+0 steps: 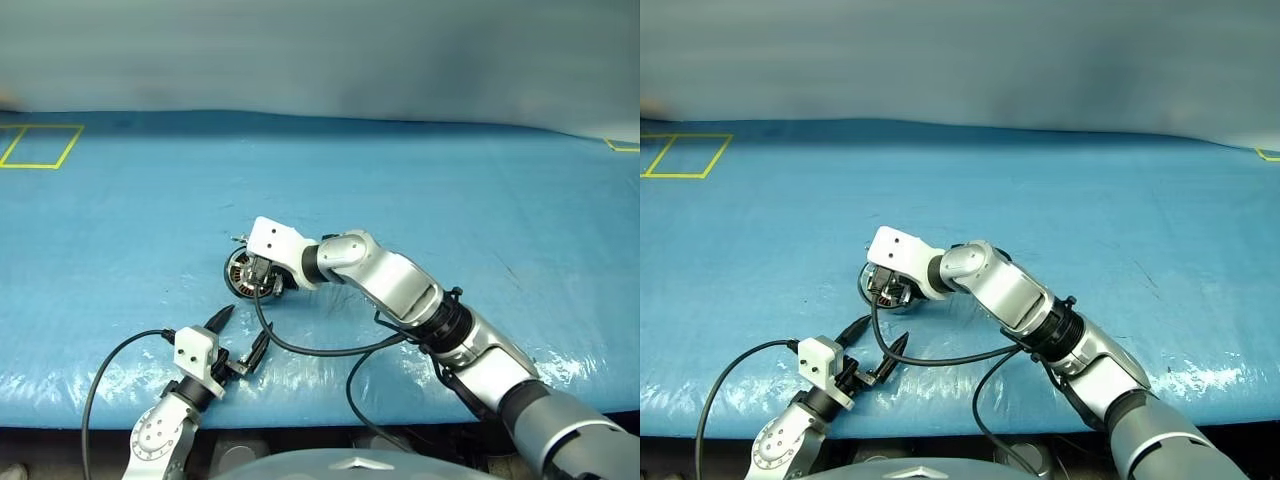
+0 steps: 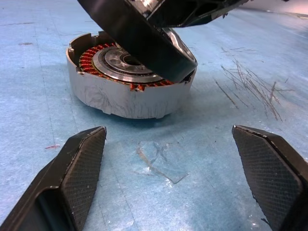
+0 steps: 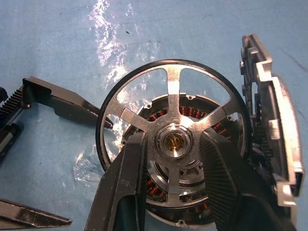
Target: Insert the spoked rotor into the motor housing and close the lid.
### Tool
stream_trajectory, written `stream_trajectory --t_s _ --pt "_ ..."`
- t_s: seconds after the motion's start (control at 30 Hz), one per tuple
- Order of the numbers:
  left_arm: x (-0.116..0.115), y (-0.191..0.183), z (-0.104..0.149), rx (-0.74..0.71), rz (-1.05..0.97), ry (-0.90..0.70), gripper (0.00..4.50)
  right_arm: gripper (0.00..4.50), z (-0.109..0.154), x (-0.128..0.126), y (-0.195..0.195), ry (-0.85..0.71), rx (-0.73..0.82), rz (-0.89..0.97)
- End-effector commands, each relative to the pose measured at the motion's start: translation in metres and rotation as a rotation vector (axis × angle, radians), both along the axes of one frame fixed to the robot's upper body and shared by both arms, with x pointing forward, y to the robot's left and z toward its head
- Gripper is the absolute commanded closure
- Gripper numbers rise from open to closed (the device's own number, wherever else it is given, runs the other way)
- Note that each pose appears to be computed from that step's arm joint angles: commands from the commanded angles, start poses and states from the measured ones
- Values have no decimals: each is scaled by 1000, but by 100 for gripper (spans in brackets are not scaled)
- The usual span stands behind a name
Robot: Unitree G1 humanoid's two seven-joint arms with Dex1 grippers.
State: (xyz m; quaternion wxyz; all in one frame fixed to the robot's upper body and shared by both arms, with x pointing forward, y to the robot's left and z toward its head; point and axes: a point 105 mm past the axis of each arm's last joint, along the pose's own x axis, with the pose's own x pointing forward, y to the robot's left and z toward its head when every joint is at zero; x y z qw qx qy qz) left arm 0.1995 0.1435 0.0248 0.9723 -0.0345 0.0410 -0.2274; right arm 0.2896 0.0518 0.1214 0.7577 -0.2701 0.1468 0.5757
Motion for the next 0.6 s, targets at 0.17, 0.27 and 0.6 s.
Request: stream_trajectory --t_s 0.17,0.27,0.6 --pt "0 -5 10 -13 2 -47 0 321 12 1 1 -99 -26 53" --pt "0 -5 10 -18 4 -46 0 321 12 2 -1 -110 -39 55" --pt "0 -8 11 -21 -5 -45 0 321 5 -2 -1 -130 -91 92"
